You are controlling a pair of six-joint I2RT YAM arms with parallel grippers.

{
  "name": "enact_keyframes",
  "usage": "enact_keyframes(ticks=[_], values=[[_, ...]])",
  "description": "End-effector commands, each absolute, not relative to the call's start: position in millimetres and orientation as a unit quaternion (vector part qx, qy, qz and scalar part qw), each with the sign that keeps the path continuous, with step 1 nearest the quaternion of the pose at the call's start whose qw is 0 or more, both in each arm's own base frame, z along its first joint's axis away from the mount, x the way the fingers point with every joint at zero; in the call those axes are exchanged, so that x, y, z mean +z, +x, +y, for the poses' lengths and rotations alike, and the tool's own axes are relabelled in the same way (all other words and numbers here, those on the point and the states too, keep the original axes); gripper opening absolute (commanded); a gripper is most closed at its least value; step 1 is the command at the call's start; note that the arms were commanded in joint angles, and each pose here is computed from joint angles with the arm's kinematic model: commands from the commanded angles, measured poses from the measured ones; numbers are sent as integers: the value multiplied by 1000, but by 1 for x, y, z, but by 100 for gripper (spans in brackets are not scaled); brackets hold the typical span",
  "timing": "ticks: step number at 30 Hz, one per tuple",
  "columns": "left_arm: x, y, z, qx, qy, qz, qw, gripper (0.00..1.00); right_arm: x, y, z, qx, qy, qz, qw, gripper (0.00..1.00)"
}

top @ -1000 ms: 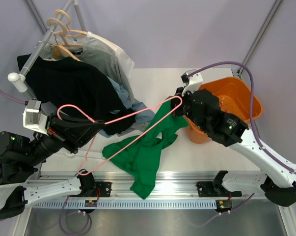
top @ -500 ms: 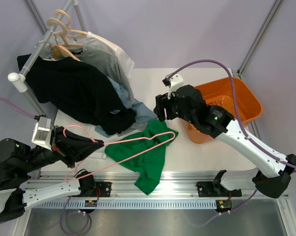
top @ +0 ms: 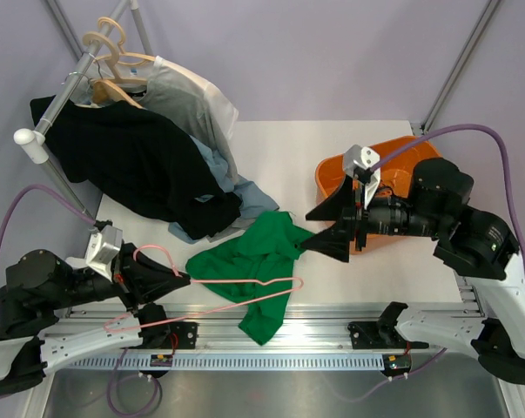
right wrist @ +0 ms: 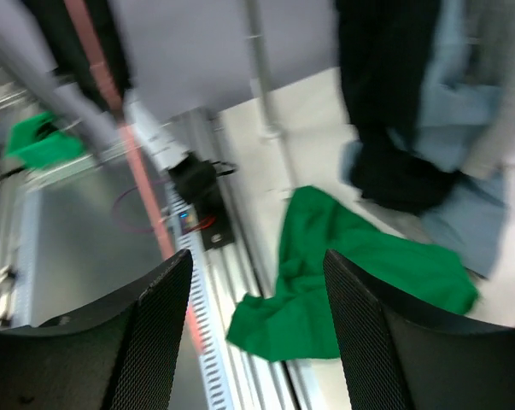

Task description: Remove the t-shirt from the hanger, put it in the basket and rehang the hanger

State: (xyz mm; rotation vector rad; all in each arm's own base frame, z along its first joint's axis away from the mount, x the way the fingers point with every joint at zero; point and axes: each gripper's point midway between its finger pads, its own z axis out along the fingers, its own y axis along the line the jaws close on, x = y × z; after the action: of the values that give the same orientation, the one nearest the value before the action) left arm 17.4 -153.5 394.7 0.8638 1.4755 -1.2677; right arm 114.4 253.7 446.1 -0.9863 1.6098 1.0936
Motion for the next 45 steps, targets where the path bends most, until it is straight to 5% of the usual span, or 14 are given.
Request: enact_keyframes(ticks=[1, 13, 19, 26, 35, 45], values=[[397, 7, -157, -538, 373, 589, 474, 0, 403, 73, 264, 500, -480, 637, 337, 69], [395, 16, -167, -529, 368, 602, 473, 0, 342, 58, 289, 499, -528, 630, 273, 65], [394, 20, -166, -522, 362, 604, 481, 0, 327, 58, 294, 501, -534, 625, 271, 52], [384, 22, -174, -515, 372, 616, 466, 0, 336, 56, 291, 507, -534, 613, 286, 64], [373, 23, -184, -506, 388, 626, 448, 0, 368, 47, 284, 519, -535, 599, 293, 65], [390, 28, -189, -512, 375, 623, 457, 0, 330, 49, 288, 489, -544, 630, 260, 64]])
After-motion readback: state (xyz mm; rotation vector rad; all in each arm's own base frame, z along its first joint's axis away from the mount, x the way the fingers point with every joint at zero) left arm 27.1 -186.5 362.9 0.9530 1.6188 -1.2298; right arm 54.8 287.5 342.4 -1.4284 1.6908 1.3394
